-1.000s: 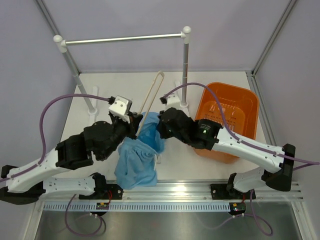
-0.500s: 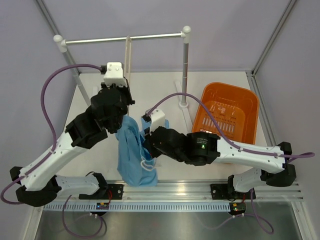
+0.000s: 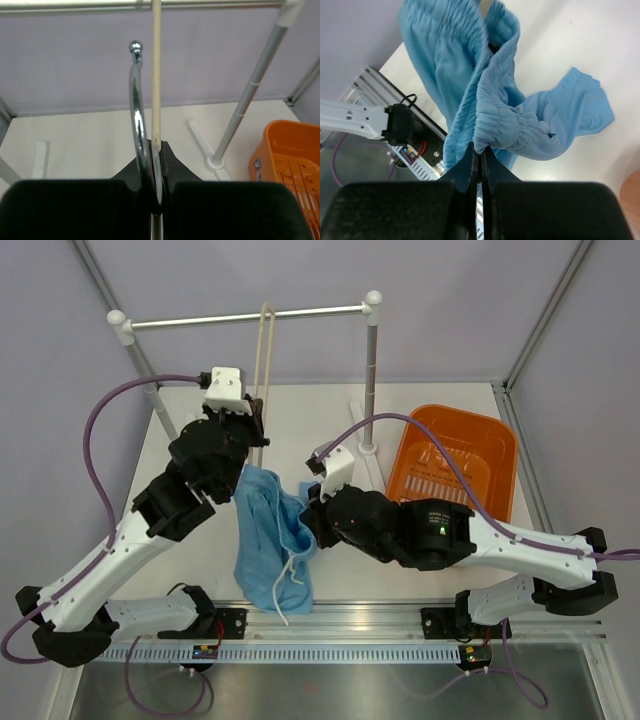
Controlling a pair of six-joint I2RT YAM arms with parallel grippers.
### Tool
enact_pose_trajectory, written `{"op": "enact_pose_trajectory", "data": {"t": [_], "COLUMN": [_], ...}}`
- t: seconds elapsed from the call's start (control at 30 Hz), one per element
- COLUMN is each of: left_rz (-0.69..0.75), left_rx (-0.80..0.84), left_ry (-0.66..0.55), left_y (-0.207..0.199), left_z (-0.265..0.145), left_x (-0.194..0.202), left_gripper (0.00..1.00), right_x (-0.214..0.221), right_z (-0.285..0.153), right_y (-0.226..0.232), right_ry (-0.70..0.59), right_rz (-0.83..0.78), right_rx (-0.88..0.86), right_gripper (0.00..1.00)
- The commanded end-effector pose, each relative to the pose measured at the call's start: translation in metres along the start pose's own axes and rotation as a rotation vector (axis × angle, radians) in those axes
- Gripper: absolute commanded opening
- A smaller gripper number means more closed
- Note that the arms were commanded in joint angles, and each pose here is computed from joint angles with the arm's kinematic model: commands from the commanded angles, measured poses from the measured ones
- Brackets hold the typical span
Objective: Remove the shorts from the hanger
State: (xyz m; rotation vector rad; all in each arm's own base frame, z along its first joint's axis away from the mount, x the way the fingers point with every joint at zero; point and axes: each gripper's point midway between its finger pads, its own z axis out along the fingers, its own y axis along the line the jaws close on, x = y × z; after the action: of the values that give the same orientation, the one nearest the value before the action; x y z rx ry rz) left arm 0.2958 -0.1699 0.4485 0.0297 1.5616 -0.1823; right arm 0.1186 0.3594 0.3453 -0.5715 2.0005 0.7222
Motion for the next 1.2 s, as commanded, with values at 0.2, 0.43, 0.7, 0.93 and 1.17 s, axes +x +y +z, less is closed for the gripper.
{"op": "enact_pose_trajectory", "data": {"t": [0.2,0.43,0.7,0.93,1.17], "left_rz": [-0.164,-0.288,-0.345,-0.273,-0.234], "left_rx": [0.141,0.290,0.377,0.206,0.169], "left_ry": [-0.303,-0.464,-0.476,-0.324,-0.214], "left_y": [0.007,-0.007,-0.020,0.006,0.021], "left_z": [-0.038,-0.059,-0.066,-0.054,-0.061], "left_x": [-0.060,-0.097,-0.103,-0.078,-0.042], "left_gripper": [0.00,0.00,0.00,0.00,0.00], "right_x": [-0.034,-0.011,-0.015,-0.124,-0.252], "right_z": [-0.031,-0.014,-0.013,-0.082,-0.225], "right_y": [-0.005,0.001,-0.004,-0.063,-0.138], "right_ry": [-0.078,0.006,-0.020,-0.344,-0.833], "right_rz": [-0.001,-0.027,-0.023,-0.041,0.017], "right_rx": [-0.020,-0.022,0.015,0.272,0.602], "right_gripper": [0.00,0.00,0.00,0.00,0.00]}}
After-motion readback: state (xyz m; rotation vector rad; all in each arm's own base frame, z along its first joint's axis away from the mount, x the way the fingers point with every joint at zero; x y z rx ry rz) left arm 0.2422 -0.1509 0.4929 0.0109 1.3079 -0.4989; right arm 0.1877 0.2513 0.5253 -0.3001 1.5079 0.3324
